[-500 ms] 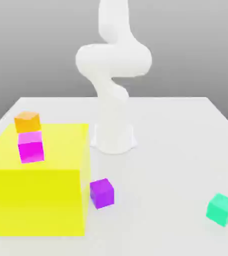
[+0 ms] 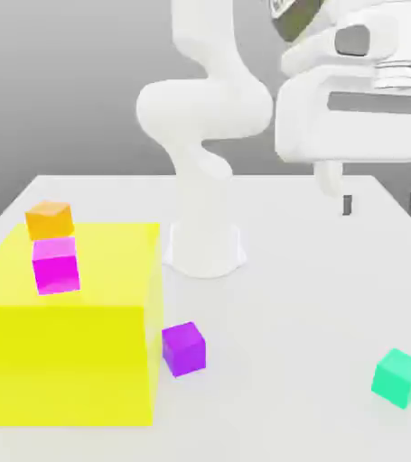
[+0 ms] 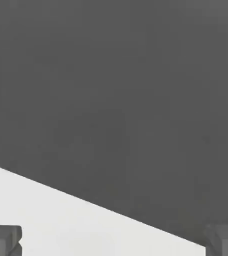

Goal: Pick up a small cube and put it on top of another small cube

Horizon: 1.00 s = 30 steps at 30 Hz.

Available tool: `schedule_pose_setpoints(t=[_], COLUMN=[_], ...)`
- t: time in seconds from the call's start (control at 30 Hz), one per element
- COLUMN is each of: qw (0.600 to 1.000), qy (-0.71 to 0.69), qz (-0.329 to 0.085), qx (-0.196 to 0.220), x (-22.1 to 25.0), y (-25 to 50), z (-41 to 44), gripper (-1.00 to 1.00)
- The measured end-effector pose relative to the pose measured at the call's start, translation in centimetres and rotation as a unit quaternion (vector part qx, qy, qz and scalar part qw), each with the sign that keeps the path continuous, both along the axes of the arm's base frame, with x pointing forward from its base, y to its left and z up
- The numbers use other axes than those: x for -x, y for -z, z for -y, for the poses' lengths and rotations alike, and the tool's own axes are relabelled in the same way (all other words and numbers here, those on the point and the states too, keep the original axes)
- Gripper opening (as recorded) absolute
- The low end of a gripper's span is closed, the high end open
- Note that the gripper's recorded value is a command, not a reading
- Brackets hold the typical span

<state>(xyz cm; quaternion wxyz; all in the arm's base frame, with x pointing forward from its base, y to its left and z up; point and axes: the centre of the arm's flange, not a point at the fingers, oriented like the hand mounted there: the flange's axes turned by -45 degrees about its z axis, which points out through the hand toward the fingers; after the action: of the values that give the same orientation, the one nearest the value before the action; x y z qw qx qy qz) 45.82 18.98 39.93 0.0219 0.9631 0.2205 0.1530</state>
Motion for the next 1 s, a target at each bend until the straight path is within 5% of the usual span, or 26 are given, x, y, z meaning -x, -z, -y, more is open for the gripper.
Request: schedule_pose_setpoints(t=[0.33, 0.5, 0.53, 0.77, 1.0], qw=[0.98, 0.977, 0.976, 0.976, 0.982], qy=[-0.138, -0.15, -0.151, -0.151, -0.116], qz=[-0.136, -0.15, -0.15, -0.15, -0.145], qx=[0.034, 0.035, 0.036, 0.036, 0.047], x=[7.3, 8.4, 8.4, 8.5, 6.2], y=[18.4, 25.1, 26.1, 26.2, 18.5], z=[-9.1, -9.9, -9.8, -9.9, -6.3], gripper=[0.0, 0.0, -1.0, -1.0, -1.0])
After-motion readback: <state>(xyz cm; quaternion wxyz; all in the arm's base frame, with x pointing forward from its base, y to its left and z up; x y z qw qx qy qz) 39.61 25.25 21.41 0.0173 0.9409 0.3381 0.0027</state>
